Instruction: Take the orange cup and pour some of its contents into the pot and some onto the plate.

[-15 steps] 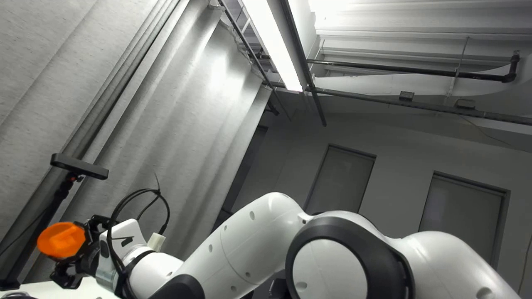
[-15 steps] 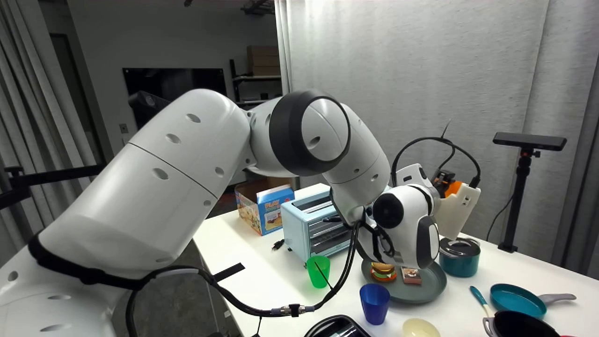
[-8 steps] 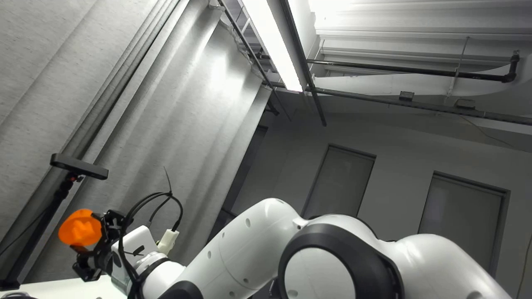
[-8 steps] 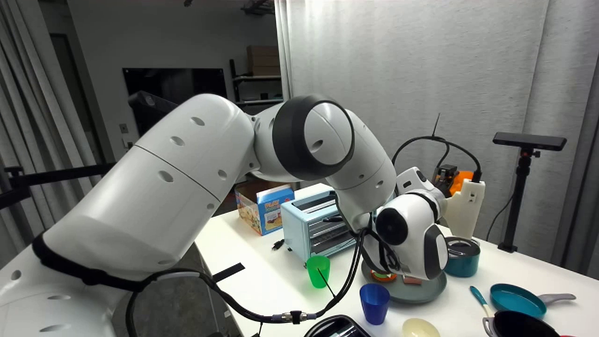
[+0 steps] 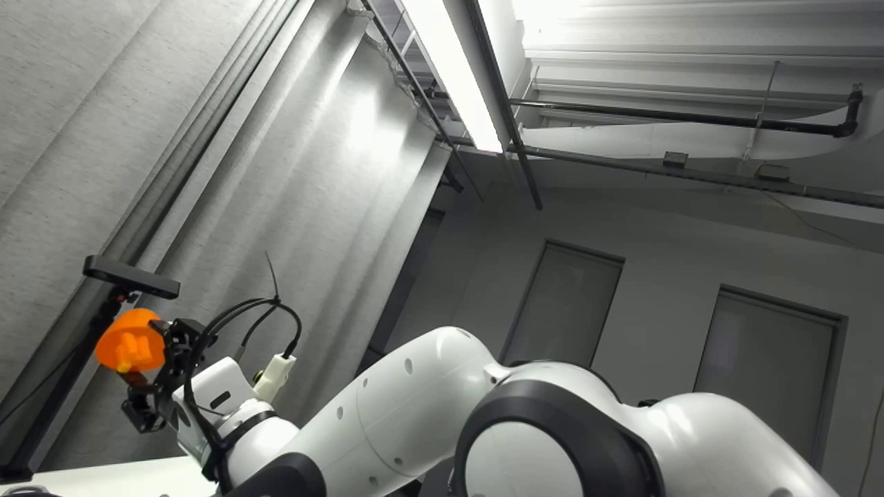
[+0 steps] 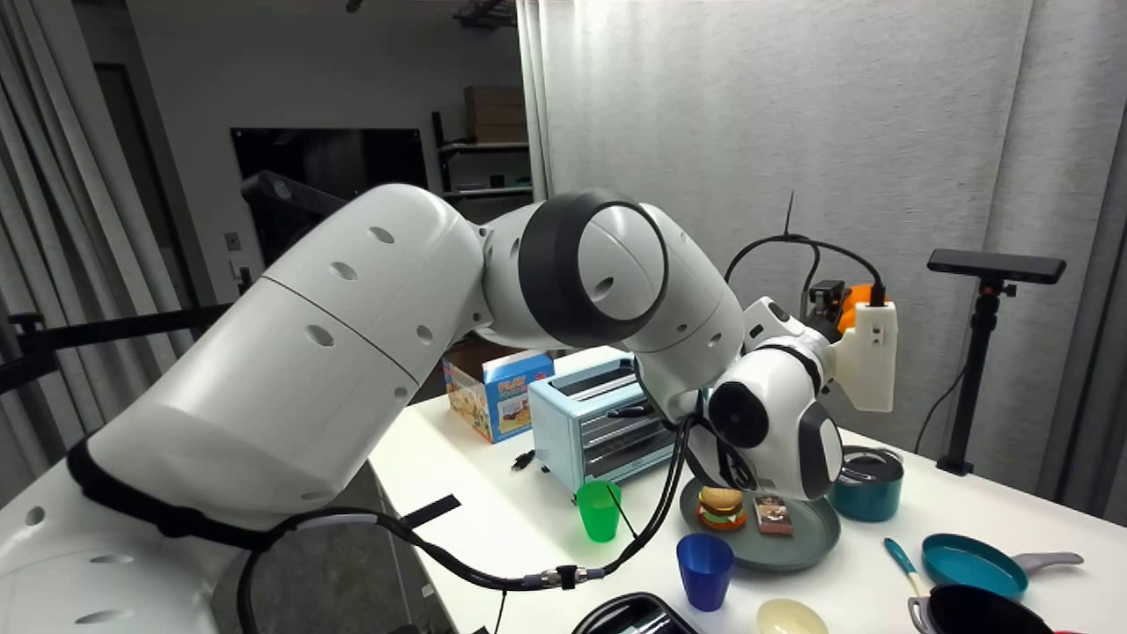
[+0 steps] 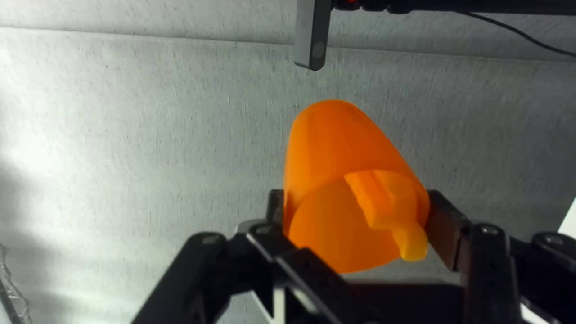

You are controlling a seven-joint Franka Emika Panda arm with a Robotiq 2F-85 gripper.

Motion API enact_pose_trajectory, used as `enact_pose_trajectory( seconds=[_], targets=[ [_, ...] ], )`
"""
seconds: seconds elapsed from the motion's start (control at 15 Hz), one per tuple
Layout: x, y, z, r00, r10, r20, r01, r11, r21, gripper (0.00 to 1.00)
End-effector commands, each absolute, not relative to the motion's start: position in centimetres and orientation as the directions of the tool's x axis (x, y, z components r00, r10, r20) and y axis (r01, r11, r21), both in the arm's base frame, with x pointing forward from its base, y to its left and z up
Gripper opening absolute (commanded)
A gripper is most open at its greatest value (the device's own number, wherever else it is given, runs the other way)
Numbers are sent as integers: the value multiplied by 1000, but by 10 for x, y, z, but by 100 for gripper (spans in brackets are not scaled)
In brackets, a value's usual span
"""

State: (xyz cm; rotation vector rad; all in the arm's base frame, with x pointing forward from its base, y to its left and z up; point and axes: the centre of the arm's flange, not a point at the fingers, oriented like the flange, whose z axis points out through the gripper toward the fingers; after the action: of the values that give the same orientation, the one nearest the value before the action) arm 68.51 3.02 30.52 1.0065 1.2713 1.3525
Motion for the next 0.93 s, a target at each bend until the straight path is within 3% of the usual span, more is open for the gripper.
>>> enact_pose_trajectory(
  seconds=[0.0,0.87],
  targets=[
    [674,38,300,-191,976,-103,-222,59,973,51],
    [690,31,317,-152,986,-70,-291,23,956,51]
  ],
)
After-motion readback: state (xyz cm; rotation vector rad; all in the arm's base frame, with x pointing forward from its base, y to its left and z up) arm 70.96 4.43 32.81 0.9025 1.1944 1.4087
